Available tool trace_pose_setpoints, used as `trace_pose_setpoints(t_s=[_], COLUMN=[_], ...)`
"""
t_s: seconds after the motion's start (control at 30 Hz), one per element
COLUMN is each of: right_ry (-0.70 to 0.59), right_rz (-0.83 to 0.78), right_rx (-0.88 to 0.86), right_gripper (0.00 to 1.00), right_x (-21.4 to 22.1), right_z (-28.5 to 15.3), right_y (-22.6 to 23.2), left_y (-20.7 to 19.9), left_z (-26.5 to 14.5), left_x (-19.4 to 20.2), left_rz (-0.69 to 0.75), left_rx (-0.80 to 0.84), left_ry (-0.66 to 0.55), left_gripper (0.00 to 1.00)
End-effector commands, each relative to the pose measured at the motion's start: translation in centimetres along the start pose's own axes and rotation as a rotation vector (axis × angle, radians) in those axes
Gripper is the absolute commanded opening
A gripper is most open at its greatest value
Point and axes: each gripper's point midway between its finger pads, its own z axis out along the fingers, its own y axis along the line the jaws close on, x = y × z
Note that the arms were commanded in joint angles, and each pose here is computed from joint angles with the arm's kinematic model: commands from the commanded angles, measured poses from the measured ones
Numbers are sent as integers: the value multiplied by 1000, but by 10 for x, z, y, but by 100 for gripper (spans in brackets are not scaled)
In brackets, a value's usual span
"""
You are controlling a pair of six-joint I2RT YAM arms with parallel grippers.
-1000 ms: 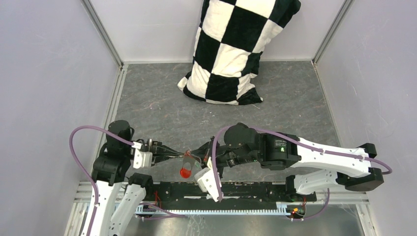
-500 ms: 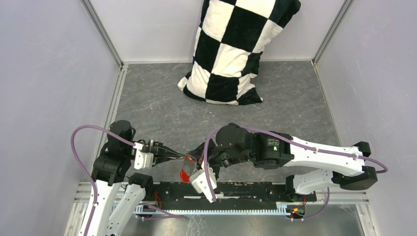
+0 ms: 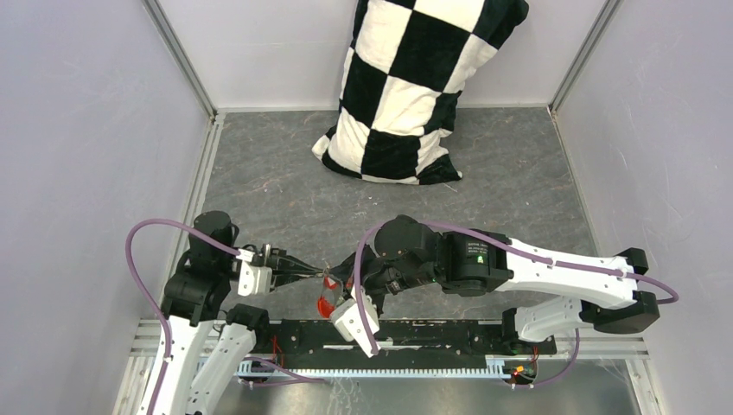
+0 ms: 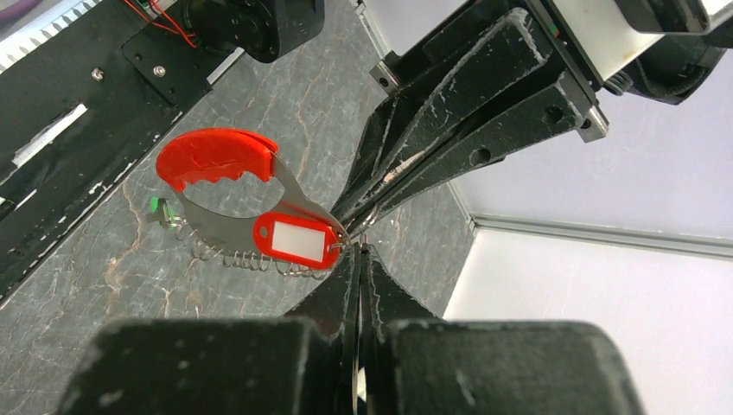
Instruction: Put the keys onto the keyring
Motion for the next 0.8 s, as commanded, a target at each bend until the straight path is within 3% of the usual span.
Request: trace_pose_setpoints(t_s=[0.0, 0.77], right_ry=[-42, -69], right_rz=[-35, -47], right_rx=[19, -21], right_gripper=[0, 0], right_x=[-14, -19], right_z=[-4, 3], right_y=[-13, -7], left_y=[5, 10], left_z=[0, 0], left_x=[-6, -4], left_rz=[-3, -46], left_rx=[1, -18], left_ry=[-5, 16], left_gripper=[2, 2])
